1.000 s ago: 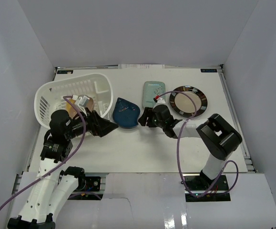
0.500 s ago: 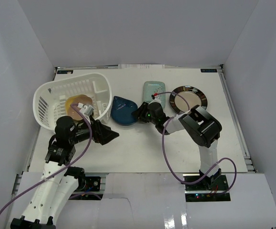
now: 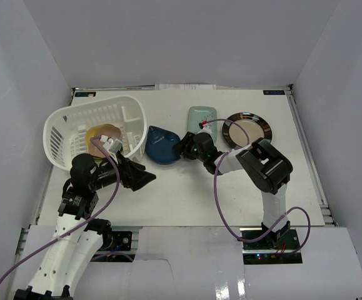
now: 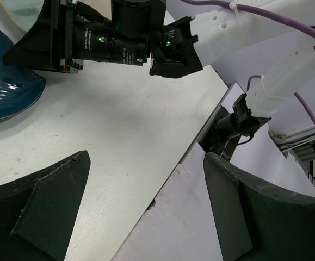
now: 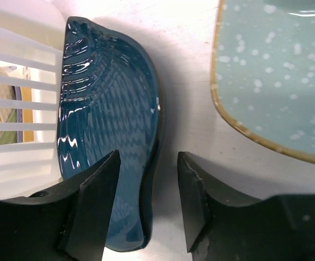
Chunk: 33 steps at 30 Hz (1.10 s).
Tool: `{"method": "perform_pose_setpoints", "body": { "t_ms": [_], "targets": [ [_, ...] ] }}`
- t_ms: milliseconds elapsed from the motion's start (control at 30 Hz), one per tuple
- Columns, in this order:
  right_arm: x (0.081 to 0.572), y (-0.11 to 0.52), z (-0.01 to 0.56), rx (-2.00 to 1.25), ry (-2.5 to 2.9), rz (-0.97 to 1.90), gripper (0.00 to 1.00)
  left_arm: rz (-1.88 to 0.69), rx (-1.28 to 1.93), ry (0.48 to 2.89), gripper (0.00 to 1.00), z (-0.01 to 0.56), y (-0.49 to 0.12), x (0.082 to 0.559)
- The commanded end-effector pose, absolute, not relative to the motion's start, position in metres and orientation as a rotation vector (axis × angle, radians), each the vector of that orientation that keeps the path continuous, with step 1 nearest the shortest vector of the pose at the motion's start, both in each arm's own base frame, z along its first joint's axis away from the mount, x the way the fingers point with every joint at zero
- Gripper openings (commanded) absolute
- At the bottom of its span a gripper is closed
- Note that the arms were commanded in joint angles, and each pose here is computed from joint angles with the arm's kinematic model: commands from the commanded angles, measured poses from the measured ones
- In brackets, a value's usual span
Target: Place the plates into the plastic bin on the countertop
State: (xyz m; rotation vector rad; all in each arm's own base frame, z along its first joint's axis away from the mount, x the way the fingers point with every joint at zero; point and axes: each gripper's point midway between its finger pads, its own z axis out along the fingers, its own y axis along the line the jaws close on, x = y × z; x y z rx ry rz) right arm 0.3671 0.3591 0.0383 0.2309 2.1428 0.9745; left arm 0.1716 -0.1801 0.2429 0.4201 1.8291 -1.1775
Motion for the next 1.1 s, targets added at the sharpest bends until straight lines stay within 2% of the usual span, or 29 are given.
{"method": "perform_pose_setpoints", "body": {
  "t_ms": [0, 67, 100, 133, 200, 233, 267, 333, 367, 433, 467, 567, 700, 800, 867, 900, 1000, 1033, 1067],
  "targets": [
    [0.369, 0.367, 0.036, 0.194, 2.157, 0.961, 0.54, -1.151, 0.438, 1.792, 0.96, 0.249, -0.179, 0.174],
    [0.368, 0.373, 0.029, 0.171, 2.184, 0.951, 0.51, -1.136, 0.420, 1.795, 0.96, 0.250, -0.177, 0.178],
    [0.367, 0.376, 0.023, 0.167, 2.203, 0.941, 0.44, -1.119, 0.404, 1.797, 0.96, 0.250, -0.175, 0.181],
    [0.365, 0.378, 0.020, 0.163, 2.210, 0.940, 0.31, -1.112, 0.396, 1.796, 0.96, 0.250, -0.174, 0.182],
    [0.362, 0.373, 0.021, 0.188, 2.195, 0.936, 0.20, -1.090, 0.380, 1.791, 0.96, 0.252, -0.171, 0.184],
    [0.359, 0.370, 0.023, 0.192, 2.185, 0.933, 0.10, -1.082, 0.372, 1.789, 0.96, 0.254, -0.170, 0.185],
    [0.359, 0.367, 0.027, 0.199, 2.171, 0.926, 0.08, -1.075, 0.368, 1.784, 0.97, 0.255, -0.169, 0.186],
    [0.353, 0.352, 0.044, 0.206, 2.125, 0.902, 0.08, -1.074, 0.360, 1.774, 0.97, 0.263, -0.169, 0.188],
    [0.352, 0.348, 0.070, 0.209, 2.064, 0.921, 0.08, -1.070, 0.355, 1.757, 0.97, 0.269, -0.169, 0.190],
    [0.342, 0.330, 0.077, 0.202, 2.035, 0.869, 0.08, -1.075, 0.351, 1.704, 0.98, 0.295, -0.170, 0.193],
    [0.340, 0.325, 0.108, 0.199, 1.965, 0.895, 0.08, -1.076, 0.354, 1.682, 0.98, 0.305, -0.170, 0.193],
    [0.330, 0.305, 0.138, 0.152, 1.891, 0.823, 0.08, -1.051, 0.325, 1.607, 0.98, 0.346, -0.167, 0.197],
    [0.319, 0.295, 0.230, 0.069, 1.692, 0.831, 0.08, -1.027, 0.293, 1.528, 0.98, 0.386, -0.161, 0.196],
    [0.309, 0.323, 0.282, -0.068, 1.615, 0.850, 0.08, -1.038, 0.277, 1.476, 0.98, 0.409, -0.160, 0.190],
    [0.312, 0.346, 0.292, -0.149, 1.599, 0.829, 0.08, -1.040, 0.281, 1.441, 0.98, 0.422, -0.159, 0.186],
    [0.308, 0.364, 0.323, -0.170, 1.546, 0.870, 0.08, -1.043, 0.279, 1.432, 0.98, 0.426, -0.158, 0.184],
    [0.317, 0.413, 0.320, -0.268, 1.560, 0.884, 0.08, -1.041, 0.281, 1.407, 0.98, 0.435, -0.157, 0.178],
    [0.317, 0.433, 0.351, -0.278, 1.515, 0.915, 0.08, -1.039, 0.279, 1.399, 0.98, 0.437, -0.156, 0.177],
    [0.326, 0.458, 0.326, -0.317, 1.562, 0.889, 0.08, -1.038, 0.276, 1.396, 0.98, 0.438, -0.156, 0.176]
  ]
}}
